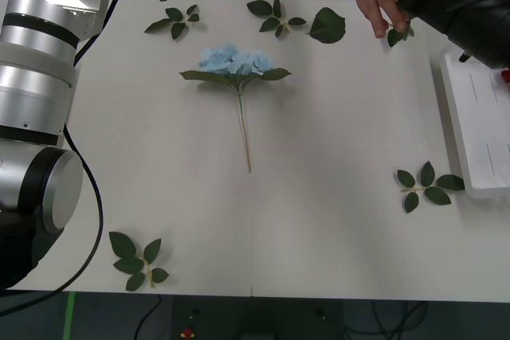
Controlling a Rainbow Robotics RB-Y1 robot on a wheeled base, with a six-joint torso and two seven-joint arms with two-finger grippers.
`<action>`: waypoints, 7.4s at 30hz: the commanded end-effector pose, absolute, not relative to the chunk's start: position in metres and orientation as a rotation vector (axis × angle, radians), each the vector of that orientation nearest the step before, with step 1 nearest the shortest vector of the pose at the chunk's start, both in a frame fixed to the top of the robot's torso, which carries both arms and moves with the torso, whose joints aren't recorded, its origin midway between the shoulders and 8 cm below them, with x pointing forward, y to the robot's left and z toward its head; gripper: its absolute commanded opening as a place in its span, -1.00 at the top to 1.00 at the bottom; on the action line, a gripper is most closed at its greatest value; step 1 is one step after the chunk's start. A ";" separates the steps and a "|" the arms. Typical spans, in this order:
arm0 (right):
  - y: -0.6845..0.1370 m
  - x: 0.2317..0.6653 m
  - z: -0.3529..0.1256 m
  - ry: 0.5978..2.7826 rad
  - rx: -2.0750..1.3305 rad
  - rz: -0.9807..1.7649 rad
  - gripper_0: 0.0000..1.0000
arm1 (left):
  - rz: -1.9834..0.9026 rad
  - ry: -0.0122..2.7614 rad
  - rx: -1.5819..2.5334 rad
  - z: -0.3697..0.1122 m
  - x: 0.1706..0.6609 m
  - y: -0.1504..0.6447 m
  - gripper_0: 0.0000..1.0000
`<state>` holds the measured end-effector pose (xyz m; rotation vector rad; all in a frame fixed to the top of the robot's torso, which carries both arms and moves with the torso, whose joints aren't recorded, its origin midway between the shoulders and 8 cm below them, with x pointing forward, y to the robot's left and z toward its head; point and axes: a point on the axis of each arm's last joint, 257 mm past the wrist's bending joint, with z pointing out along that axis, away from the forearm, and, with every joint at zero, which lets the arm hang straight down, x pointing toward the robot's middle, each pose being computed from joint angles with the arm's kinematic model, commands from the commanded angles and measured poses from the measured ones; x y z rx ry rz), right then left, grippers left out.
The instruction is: Place the red flowers into the right box and the blue flowers into the left box. If a person shows an open palm, hand one flower to the person first, then continue sorting.
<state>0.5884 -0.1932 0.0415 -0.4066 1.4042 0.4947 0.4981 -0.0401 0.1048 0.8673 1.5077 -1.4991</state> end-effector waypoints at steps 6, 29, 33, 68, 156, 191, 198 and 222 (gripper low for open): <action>-0.182 0.588 0.082 1.329 -0.406 0.512 0.24 | -1.424 1.465 0.904 0.115 0.498 -0.025 -1.00; -0.172 0.579 0.075 1.362 -0.427 0.595 -1.00 | -1.424 1.465 0.904 0.115 0.498 -0.025 -1.00; -0.171 0.567 0.067 1.411 -0.496 0.661 -1.00 | -1.424 1.465 0.904 0.115 0.498 -0.025 -1.00; -0.150 0.390 0.026 1.560 -1.192 1.078 -1.00 | -1.216 2.534 0.023 0.039 0.503 -0.021 -1.00; -0.154 0.400 0.027 1.569 -1.147 1.074 -1.00 | -0.265 2.522 -0.021 -0.289 0.614 0.041 -1.00; -0.154 0.400 0.026 1.571 -1.144 1.075 -1.00 | -0.101 2.532 0.114 -0.324 0.603 0.069 -0.44; -0.155 0.402 0.026 1.571 -1.139 1.070 -1.00 | -0.093 2.532 0.131 -0.328 0.601 0.070 -0.18; -0.155 0.402 0.026 1.571 -1.139 1.070 -1.00 | -0.128 2.461 -0.012 -0.275 0.639 0.068 1.00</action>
